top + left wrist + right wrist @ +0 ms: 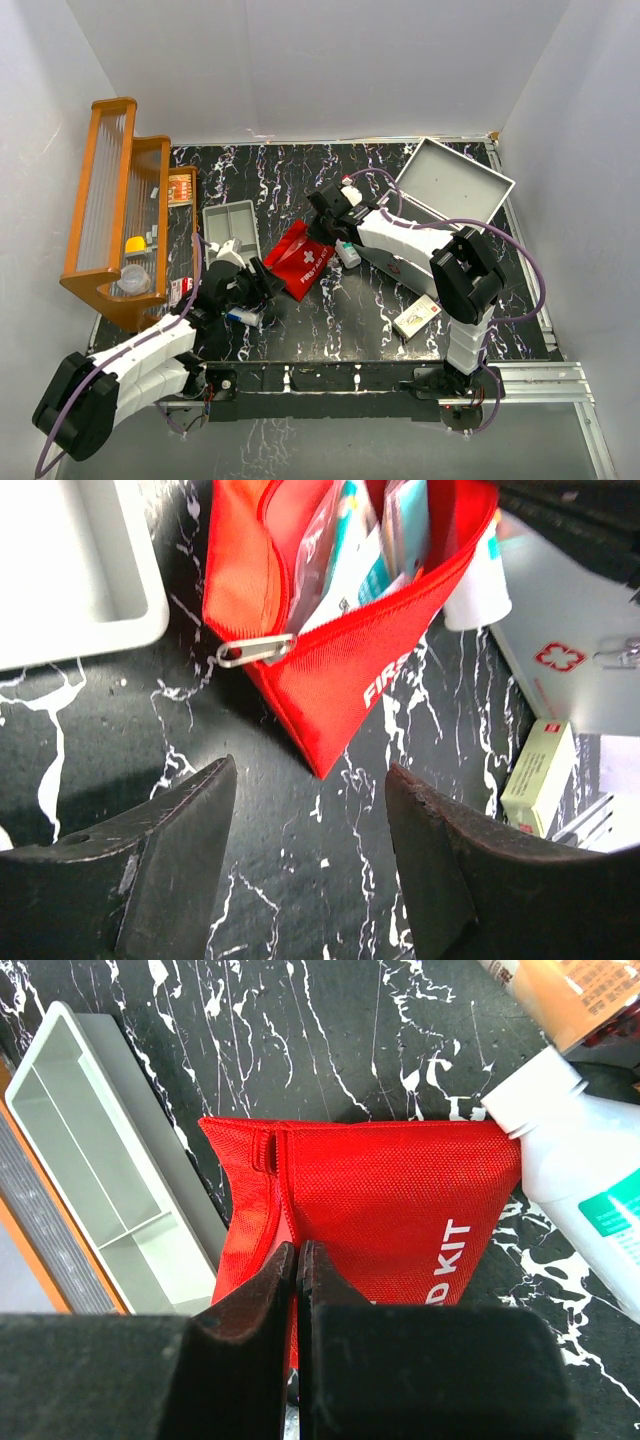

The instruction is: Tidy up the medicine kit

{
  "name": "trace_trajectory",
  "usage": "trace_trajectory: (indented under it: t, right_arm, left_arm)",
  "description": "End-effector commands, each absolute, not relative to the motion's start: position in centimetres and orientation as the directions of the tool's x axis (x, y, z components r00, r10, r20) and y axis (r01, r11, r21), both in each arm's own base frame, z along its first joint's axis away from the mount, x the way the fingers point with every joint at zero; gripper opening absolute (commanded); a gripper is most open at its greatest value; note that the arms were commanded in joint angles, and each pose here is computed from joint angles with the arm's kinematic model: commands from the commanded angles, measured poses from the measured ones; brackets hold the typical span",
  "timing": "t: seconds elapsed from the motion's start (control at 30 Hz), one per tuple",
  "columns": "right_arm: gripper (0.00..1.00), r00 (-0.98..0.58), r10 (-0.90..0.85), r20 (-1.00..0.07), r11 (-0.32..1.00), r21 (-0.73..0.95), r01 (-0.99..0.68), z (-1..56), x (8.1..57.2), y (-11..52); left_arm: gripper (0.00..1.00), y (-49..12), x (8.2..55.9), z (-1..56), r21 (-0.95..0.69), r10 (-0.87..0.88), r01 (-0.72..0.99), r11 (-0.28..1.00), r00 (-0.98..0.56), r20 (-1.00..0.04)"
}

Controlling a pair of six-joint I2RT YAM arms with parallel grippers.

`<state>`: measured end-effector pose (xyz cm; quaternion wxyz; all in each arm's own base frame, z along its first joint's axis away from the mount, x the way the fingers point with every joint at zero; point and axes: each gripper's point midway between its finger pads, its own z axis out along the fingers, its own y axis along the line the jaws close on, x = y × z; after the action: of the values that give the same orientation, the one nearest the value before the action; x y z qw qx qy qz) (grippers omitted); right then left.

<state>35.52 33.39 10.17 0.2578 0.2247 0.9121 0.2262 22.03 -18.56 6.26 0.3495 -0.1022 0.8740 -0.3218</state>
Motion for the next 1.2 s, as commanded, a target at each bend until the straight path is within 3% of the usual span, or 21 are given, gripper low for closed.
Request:
trace_trajectory:
  t: [0.0, 0.83, 0.9, 1.17]
  right_arm:
    - [0.00, -0.762, 0.538, -0.361, 0.759, 0.601, 0.251, 12.2, 36.6, 34.8]
    - [0.00, -0.788, 0.544, -0.289, 0.736, 0.615, 0.283, 11.1, 35.8, 34.9]
    - [0.00, -0.789, 0.543, -0.288, 0.737, 0.614, 0.283, 11.0, 35.8, 34.9]
    - [0.00, -0.794, 0.507, -0.334, 0.752, 0.622, 0.218, 12.1, 36.0, 34.7]
  left_arm:
    - [0.58, -19.1, 24.8, 9.2, -0.696, -0.509, 0.115, 0.709, -0.599, -0.618]
    - [0.38, -20.3, 25.9, 7.9, -0.664, -0.478, 0.300, 0.684, -0.503, -0.720]
    - [0.33, -20.4, 26.2, 8.1, -0.658, -0.478, 0.309, 0.686, -0.490, -0.729]
    - [0.01, -20.2, 25.8, 9.3, -0.601, -0.433, 0.388, 0.699, -0.440, -0.787]
